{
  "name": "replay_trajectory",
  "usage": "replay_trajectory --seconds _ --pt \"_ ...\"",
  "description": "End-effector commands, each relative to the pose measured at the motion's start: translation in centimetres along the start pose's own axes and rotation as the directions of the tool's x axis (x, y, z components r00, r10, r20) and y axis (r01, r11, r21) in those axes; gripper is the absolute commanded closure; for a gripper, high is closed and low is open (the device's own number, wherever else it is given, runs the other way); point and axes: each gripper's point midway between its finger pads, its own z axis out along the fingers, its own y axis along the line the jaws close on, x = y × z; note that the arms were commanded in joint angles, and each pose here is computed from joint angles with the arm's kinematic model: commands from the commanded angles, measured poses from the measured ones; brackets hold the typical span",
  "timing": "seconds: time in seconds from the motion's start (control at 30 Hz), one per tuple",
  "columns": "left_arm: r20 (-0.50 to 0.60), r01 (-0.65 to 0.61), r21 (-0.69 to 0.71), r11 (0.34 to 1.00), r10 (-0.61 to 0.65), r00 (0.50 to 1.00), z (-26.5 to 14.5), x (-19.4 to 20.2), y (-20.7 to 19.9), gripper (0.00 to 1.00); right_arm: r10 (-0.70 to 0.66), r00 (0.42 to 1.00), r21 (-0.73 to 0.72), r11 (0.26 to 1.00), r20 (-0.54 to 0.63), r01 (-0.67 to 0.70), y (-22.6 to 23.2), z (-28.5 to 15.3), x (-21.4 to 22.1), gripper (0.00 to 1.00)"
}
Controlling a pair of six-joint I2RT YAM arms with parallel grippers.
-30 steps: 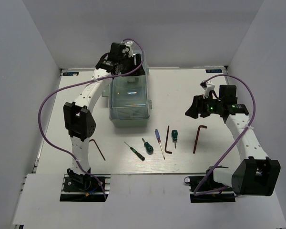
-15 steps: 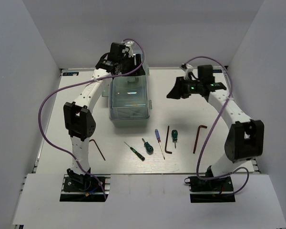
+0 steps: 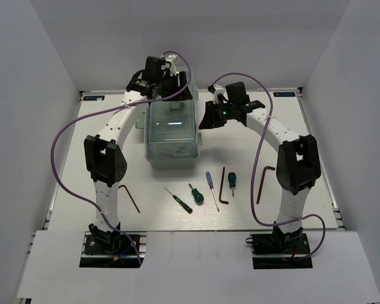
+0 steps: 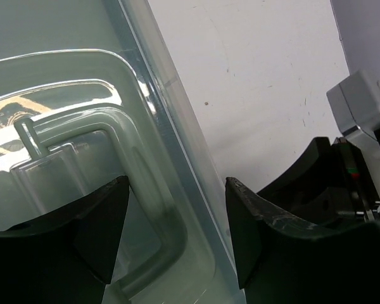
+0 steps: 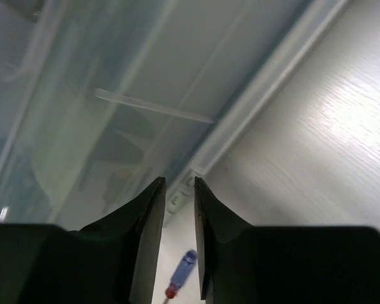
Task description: Sort the tools into containers
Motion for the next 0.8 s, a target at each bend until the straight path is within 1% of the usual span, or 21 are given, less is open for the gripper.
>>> replay_trajectory --seconds 0.0,0.03,0.1,0.13,0.17,0.27,0.3,0.43,0.57,0.6,0.63,0.67,0.7,0.77 --pt "-0.143 0.05 0.07 0.996 -0.039 0.989 1.3 4.0 -1.5 0.28 -0.013 0.998 -0.098 0.995 0.057 0.018 2.8 0.0 -2.5 0.7" --pt "-0.147 0.051 0.081 0.995 -0.039 0.988 1.2 4.0 -1.7 0.28 -0.008 0.998 -0.149 0.989 0.056 0.017 3.8 0.0 -2.7 0.7" --pt "-0.161 0.057 0.095 0.994 -0.041 0.986 1.3 4.4 -1.8 0.28 0.003 0.999 -0.198 0.98 0.053 0.007 4.6 0.1 -2.7 0.7" --pt "-0.164 0.059 0.104 0.993 -0.041 0.986 1.2 4.5 -2.0 0.29 0.012 0.999 -0.215 0.977 0.052 -0.001 5.1 0.1 -2.8 0.72" --pt "-0.165 0.059 0.113 0.992 -0.04 0.985 1.4 4.6 -2.0 0.29 0.008 0.998 -0.261 0.965 0.055 0.006 6.0 0.0 -3.0 0.72" --pt "-0.148 0.062 0.183 0.981 -0.035 0.988 0.7 3.9 -3.6 0.29 0.005 0.998 -0.316 0.949 0.057 0.014 7.2 -0.1 -3.3 0.73" --pt "-0.149 0.069 0.214 0.974 -0.037 0.988 0.7 3.9 -4.1 0.29 0.003 0.998 -0.325 0.945 0.056 0.015 7.6 -0.1 -3.3 0.74" --pt "-0.126 0.07 0.297 0.952 -0.034 0.991 0.1 3.0 -5.8 0.29 -0.007 0.998 -0.35 0.936 0.058 0.027 8.5 -0.2 -3.5 0.74" --pt "-0.113 0.074 0.392 0.917 -0.032 0.993 -1.2 2.1 -7.8 0.29 -0.008 0.998 -0.352 0.936 0.059 0.028 8.5 -0.3 -3.6 0.74" --pt "-0.112 0.082 0.402 0.912 -0.04 0.993 -1.4 2.0 -8.1 0.29 -0.011 0.998 -0.349 0.937 0.064 0.032 8.4 -0.4 -3.7 0.74" --pt "-0.081 0.066 0.407 0.911 -0.036 0.996 -1.9 1.2 -8.0 0.29 -0.011 0.998 -0.352 0.935 0.058 0.03 8.6 -0.3 -3.5 0.74" --pt "-0.096 0.079 0.428 0.9 -0.042 0.994 -1.9 1.5 -8.3 0.29 -0.009 0.998 -0.348 0.937 0.06 0.029 8.4 -0.4 -3.6 0.74" --pt "-0.087 0.079 0.425 0.902 -0.046 0.995 -2.2 1.3 -7.9 0.3 -0.01 0.998 -0.348 0.937 0.057 0.029 8.5 -0.4 -3.5 0.74" --pt "-0.09 0.092 0.449 0.889 -0.058 0.994 -2.5 1.4 -8.4 0.3 -0.011 0.998 -0.343 0.939 0.056 0.03 8.4 -0.4 -3.5 0.74"
